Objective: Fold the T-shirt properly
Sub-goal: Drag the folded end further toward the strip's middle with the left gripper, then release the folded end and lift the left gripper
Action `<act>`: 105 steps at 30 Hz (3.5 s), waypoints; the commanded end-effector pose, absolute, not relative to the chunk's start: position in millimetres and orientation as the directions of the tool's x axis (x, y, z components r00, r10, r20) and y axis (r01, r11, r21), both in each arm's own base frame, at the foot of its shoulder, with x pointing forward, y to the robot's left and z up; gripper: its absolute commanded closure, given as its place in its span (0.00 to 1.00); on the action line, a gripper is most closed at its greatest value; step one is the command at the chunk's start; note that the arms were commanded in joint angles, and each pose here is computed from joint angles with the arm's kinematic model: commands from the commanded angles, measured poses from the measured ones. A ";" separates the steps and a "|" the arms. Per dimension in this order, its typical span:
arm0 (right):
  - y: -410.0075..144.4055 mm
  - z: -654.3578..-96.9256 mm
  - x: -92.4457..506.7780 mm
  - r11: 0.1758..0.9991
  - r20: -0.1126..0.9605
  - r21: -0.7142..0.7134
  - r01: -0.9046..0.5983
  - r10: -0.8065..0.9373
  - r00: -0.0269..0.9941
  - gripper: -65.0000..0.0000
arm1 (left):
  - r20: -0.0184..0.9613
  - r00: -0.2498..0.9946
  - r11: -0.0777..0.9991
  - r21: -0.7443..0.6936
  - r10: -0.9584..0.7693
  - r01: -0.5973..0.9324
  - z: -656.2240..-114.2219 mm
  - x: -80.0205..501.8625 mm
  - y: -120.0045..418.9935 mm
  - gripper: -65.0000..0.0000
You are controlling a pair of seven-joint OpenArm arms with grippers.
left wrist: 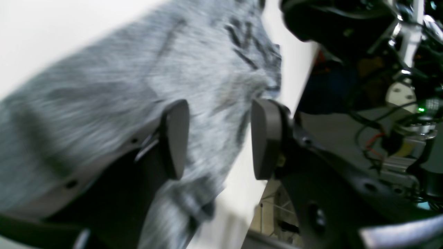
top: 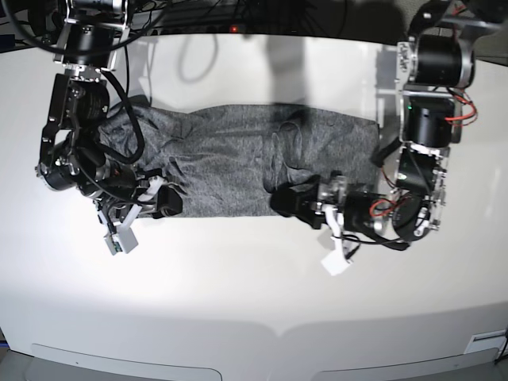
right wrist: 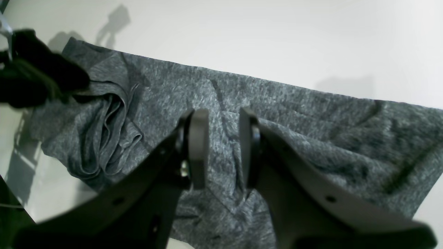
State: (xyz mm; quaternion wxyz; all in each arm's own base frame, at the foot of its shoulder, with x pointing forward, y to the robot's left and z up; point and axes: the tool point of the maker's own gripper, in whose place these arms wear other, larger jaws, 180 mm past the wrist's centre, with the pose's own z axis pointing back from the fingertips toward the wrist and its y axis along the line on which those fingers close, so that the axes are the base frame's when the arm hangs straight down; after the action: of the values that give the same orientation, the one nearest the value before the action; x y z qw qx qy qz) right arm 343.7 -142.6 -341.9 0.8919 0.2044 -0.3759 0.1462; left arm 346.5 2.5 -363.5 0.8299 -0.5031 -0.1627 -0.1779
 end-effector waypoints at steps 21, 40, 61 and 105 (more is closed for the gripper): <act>-142.4 -324.1 354.0 0.869 0.773 0.240 -0.432 0.098 0.627 0.75 | 0.446 0.892 0.535 -0.738 -0.071 0.411 -388.4 342.6 48.3 0.56; -142.4 -323.1 354.9 0.869 0.777 0.240 -0.432 0.095 0.623 0.75 | 0.463 0.881 0.521 -0.730 -0.100 0.443 -379.6 349.4 35.5 0.58; -142.5 -322.9 355.0 0.869 0.777 0.240 -0.432 0.095 0.622 0.75 | 0.507 0.858 0.467 -0.742 -0.079 0.481 -365.5 358.9 -10.2 0.58; -141.8 -318.3 358.6 0.869 0.796 0.240 -0.432 0.079 0.600 0.75 | 0.502 0.855 0.477 -0.724 -0.133 0.499 -384.8 301.4 -10.0 0.58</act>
State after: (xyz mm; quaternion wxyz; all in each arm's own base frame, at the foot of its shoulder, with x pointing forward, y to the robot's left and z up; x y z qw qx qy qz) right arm 348.4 -142.0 -336.6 0.8845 0.2071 -0.3930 0.1423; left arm 286.4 -7.6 -401.7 0.8490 -0.4666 -0.1643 -0.1856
